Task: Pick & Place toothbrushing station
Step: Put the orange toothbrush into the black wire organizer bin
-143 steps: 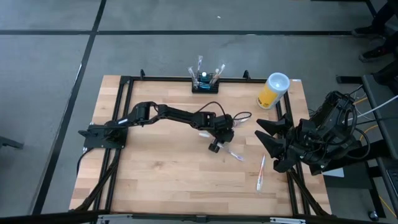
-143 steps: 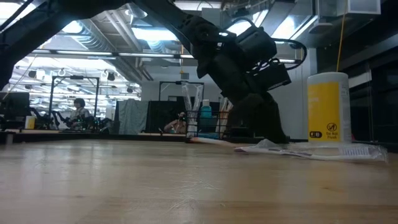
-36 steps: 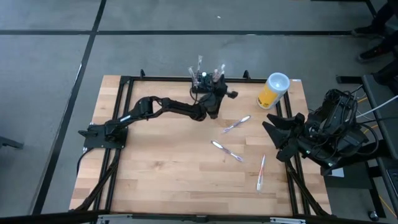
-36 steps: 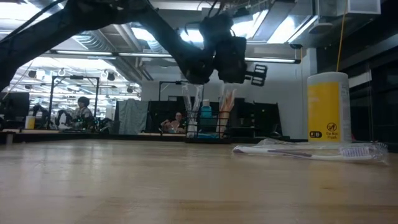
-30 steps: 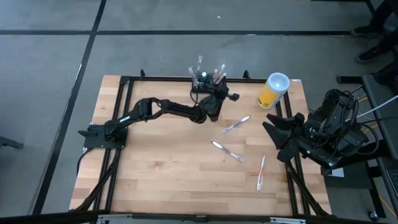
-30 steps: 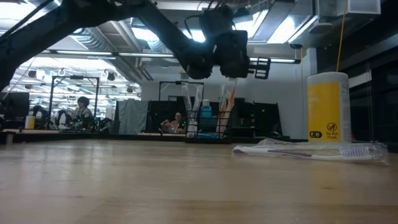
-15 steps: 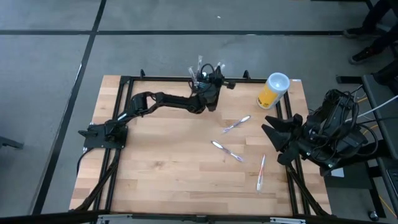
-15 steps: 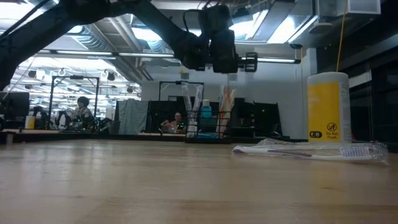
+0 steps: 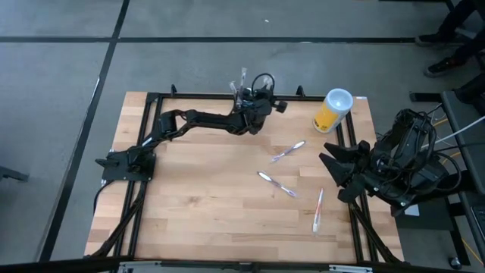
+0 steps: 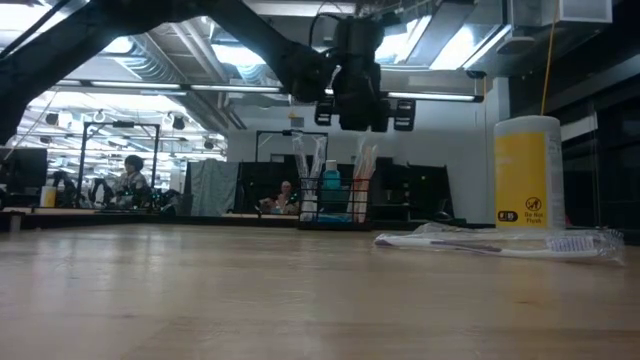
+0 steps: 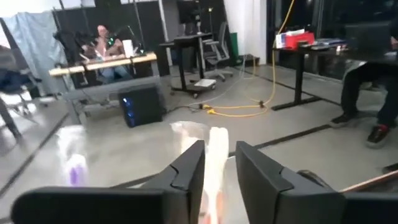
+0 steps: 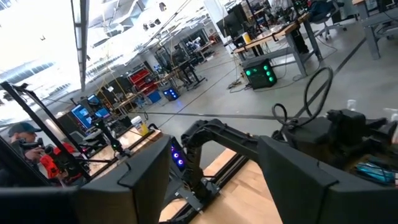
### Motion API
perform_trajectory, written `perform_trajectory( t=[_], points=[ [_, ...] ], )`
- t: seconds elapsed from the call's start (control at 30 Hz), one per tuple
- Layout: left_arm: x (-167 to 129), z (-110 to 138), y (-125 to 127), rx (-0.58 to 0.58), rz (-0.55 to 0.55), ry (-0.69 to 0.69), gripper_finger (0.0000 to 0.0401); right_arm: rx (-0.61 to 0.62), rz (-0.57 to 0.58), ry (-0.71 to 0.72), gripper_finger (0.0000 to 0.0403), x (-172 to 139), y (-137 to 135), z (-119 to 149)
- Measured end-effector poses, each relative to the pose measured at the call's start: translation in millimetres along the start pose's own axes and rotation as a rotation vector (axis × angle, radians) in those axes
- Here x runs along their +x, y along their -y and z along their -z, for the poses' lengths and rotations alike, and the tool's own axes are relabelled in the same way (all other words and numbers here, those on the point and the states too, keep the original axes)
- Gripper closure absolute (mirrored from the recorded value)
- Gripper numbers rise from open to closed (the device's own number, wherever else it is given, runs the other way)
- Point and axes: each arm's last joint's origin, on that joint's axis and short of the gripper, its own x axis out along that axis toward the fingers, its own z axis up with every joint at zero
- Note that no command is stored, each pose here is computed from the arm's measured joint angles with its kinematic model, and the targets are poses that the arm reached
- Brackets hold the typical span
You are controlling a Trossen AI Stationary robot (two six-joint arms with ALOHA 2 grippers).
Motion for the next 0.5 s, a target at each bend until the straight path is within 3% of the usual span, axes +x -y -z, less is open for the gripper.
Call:
perform_trajectory(
  t=[0.13,0.2,0.27,0.37,0.5],
  points=[
    [-15.4,-33.5,-3.9,0.034,0.034,0.030,0.0297,-0.002,0.002,0.000,0.0160,-0.1,0.0,0.0],
    [-25.3,-59.6,-9.0,0.040,0.125,0.053,0.0293,-0.006,0.001,0.000,0.0160,-0.1,0.0,0.1],
    [-34.3,-74.9,-18.1,0.076,0.316,0.043,0.0293,-0.011,-0.015,0.001,0.0160,-0.1,-0.5,0.2],
    [-41.8,-73.2,-43.4,0.105,0.648,-0.015,0.0296,-0.010,-0.052,0.005,0.0160,-0.4,-1.6,0.1],
    [-59.3,-76.5,-109.3,0.029,0.912,0.019,0.0300,-0.007,-0.095,0.010,0.0160,-0.5,-2.6,-0.5]
  ],
)
